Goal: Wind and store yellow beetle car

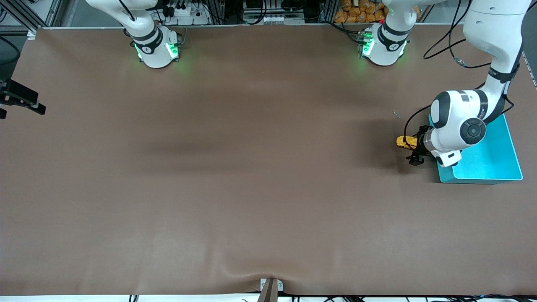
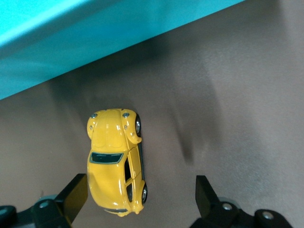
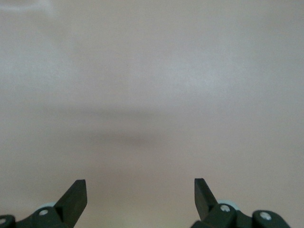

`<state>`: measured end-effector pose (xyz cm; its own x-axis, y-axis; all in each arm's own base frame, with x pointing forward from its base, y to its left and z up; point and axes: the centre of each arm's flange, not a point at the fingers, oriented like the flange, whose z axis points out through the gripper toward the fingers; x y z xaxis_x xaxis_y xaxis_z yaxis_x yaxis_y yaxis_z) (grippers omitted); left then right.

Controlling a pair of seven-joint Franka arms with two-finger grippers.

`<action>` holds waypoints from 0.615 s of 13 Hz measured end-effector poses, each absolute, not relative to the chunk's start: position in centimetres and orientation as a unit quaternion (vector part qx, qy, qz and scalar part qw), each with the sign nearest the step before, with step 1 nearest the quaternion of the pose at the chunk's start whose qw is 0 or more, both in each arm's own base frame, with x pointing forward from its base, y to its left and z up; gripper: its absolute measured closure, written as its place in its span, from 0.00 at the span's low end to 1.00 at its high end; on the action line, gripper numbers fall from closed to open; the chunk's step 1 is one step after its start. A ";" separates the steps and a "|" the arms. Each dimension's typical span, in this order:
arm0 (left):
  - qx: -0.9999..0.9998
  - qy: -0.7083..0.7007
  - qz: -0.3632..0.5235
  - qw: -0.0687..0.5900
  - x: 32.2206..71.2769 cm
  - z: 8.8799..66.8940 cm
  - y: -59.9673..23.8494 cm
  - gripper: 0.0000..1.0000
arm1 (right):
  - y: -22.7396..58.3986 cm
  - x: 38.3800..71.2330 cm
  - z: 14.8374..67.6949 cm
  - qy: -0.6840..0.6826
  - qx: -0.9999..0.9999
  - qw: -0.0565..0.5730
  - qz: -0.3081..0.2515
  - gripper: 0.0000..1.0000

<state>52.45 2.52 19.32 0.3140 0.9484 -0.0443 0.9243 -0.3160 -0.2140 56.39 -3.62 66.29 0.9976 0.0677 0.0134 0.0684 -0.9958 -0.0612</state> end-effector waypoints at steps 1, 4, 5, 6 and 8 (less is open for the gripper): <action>-0.806 -0.582 0.081 0.077 52.4 19.0 2.5 0.00 | -3.4 55.9 65.9 -0.027 -0.999 0.029 -0.006 0.00; -0.804 -0.582 0.079 0.096 52.0 17.9 2.5 0.00 | -2.9 54.9 65.5 -0.005 -1.000 0.028 -0.003 0.00; -0.803 -0.582 0.080 0.098 52.0 17.6 2.5 0.00 | -2.9 54.8 65.5 -0.003 -1.000 0.028 -0.003 0.00; -0.803 -0.582 0.081 0.099 51.9 17.5 2.5 0.07 | -2.9 54.8 65.4 -0.003 -1.000 0.028 -0.002 0.00; -0.802 -0.583 0.081 0.099 51.9 17.5 2.6 0.32 | -2.9 54.8 65.3 -0.002 -1.000 0.028 -0.003 0.00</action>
